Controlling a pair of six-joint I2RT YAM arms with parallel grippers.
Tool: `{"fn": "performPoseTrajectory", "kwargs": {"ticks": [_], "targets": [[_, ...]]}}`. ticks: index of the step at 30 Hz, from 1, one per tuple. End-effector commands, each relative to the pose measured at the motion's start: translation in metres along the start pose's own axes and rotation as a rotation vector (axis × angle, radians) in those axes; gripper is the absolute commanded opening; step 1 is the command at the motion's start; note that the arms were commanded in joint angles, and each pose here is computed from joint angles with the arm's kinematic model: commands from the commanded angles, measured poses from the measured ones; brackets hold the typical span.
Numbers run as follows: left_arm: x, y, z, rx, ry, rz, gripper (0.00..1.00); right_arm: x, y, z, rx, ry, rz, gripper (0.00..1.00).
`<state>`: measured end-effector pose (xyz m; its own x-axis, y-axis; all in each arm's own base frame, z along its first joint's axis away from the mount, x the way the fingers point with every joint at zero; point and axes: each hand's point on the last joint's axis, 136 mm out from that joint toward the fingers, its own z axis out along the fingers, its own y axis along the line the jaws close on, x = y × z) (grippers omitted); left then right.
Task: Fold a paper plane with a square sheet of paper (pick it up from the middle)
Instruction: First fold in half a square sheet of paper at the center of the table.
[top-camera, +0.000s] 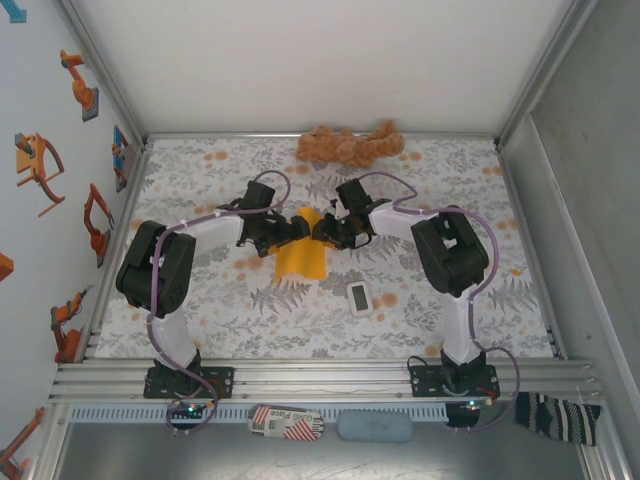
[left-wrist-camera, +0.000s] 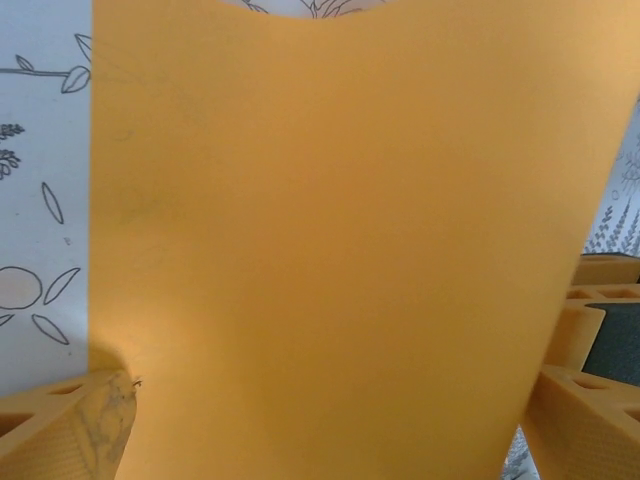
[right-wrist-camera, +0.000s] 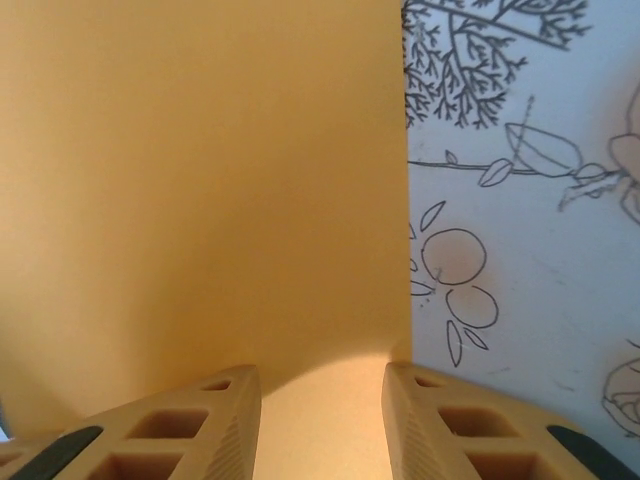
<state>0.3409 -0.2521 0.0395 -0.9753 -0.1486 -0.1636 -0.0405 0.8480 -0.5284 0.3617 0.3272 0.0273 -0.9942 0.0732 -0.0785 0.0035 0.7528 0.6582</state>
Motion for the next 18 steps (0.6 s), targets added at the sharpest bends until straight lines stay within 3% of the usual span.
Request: {"fn": "performPoseTrajectory", "kwargs": {"ticks": [1,8,18], "targets": [[0.006,0.005,0.0,-0.049,0.023,0.042,1.0,0.015,-0.017,0.015,0.05,0.055,0.046,0.37],[0.009,0.013,0.006,-0.107,0.045,0.038,0.85,0.015,-0.017,0.014,0.045,0.05,0.054,0.36],[0.006,0.014,0.001,-0.134,0.027,0.067,0.55,0.004,-0.001,-0.003,-0.008,-0.026,0.033,0.35]]}}
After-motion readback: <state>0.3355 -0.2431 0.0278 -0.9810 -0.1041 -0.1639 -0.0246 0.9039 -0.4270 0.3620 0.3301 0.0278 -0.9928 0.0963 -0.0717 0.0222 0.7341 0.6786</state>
